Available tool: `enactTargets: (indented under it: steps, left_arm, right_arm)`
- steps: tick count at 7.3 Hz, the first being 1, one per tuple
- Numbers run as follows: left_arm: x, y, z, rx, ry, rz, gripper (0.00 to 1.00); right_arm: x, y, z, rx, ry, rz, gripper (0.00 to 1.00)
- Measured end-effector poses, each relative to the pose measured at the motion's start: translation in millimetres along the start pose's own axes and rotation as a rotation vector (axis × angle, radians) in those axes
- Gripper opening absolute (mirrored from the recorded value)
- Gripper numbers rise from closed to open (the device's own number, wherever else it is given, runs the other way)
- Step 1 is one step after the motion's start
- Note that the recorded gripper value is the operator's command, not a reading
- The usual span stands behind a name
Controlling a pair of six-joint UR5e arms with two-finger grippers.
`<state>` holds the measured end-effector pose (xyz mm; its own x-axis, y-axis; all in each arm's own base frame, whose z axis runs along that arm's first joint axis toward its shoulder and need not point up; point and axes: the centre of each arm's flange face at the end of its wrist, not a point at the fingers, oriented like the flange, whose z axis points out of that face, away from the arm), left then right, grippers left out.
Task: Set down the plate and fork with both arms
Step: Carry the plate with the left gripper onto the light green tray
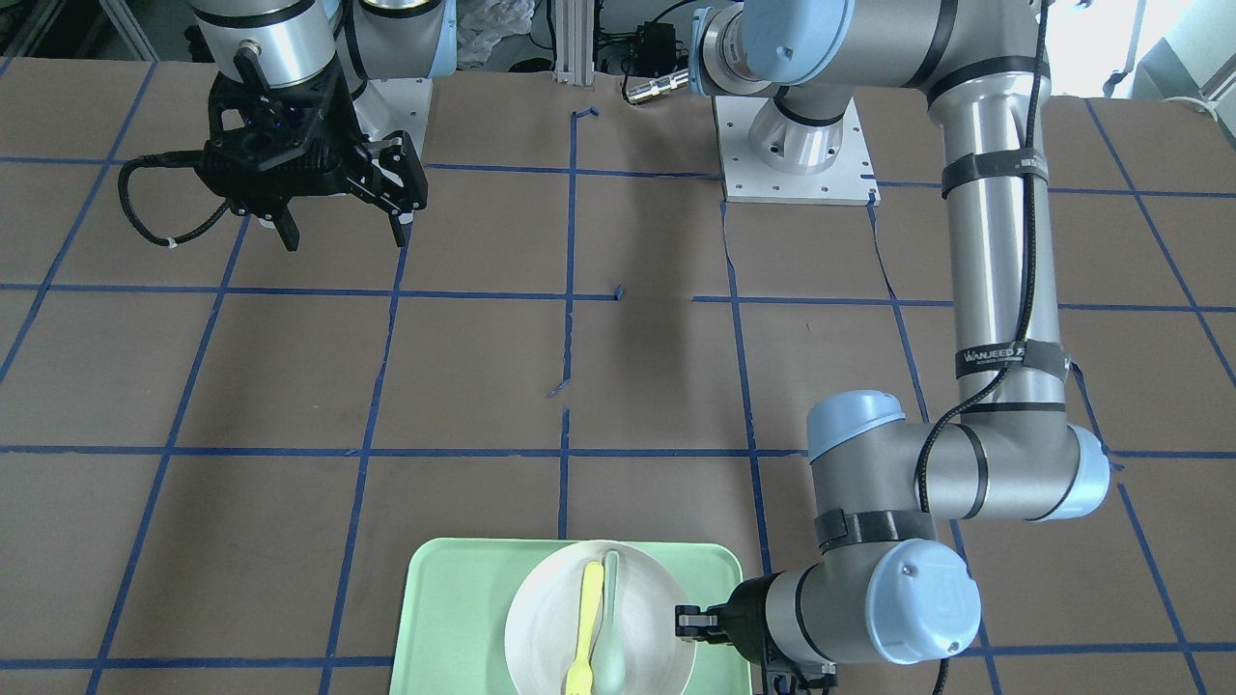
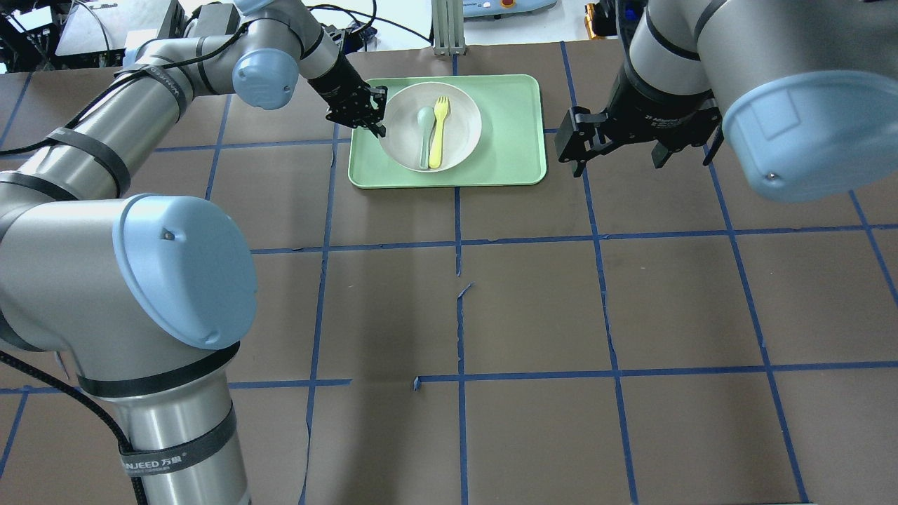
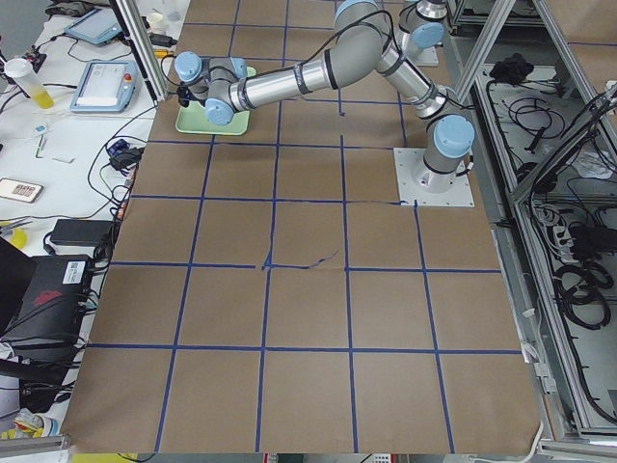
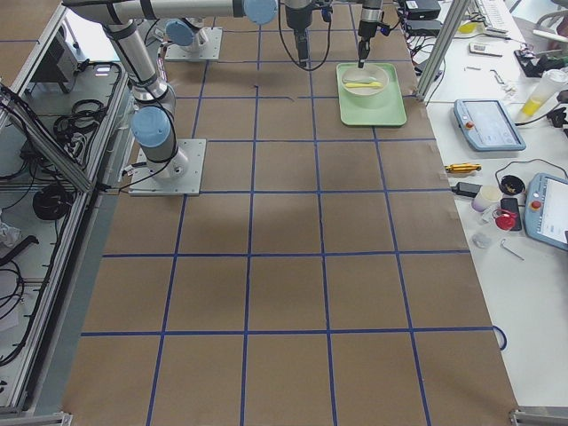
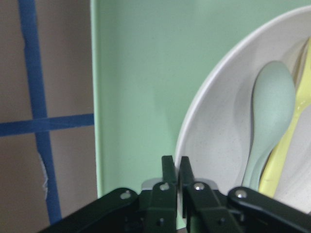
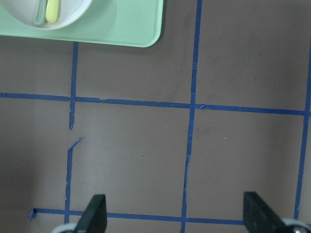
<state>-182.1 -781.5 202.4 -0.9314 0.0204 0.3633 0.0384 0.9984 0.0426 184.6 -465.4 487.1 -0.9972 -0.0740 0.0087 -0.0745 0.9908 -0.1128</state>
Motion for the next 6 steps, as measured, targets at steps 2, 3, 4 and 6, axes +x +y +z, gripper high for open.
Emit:
enactTargets:
  steps: [2, 3, 4, 6]
  left_arm:
    - [9.4, -3.0, 11.0, -0.006, -0.009, -0.003, 0.0]
    - [10.6, -4.7, 12.9, -0.003, -0.01, -0.005, 0.0]
    - [11.0, -7.5, 14.4, 0.0, -0.01, -0.007, 0.0]
    - [11.1, -10.7, 17.4, 0.002, -0.008, -0.014, 0.51]
  right_arm:
    - [-0.5, 0.0, 0.0, 0.0, 0.001, 0.0, 1.0]
    - [-0.6, 0.0, 0.1, 0.0, 0.001, 0.0, 1.0]
    - [-0.7, 0.1, 0.3, -0.001, 0.001, -0.001, 1.0]
    - [-0.8, 0.0, 0.5, -0.001, 0.001, -0.001, 1.0]
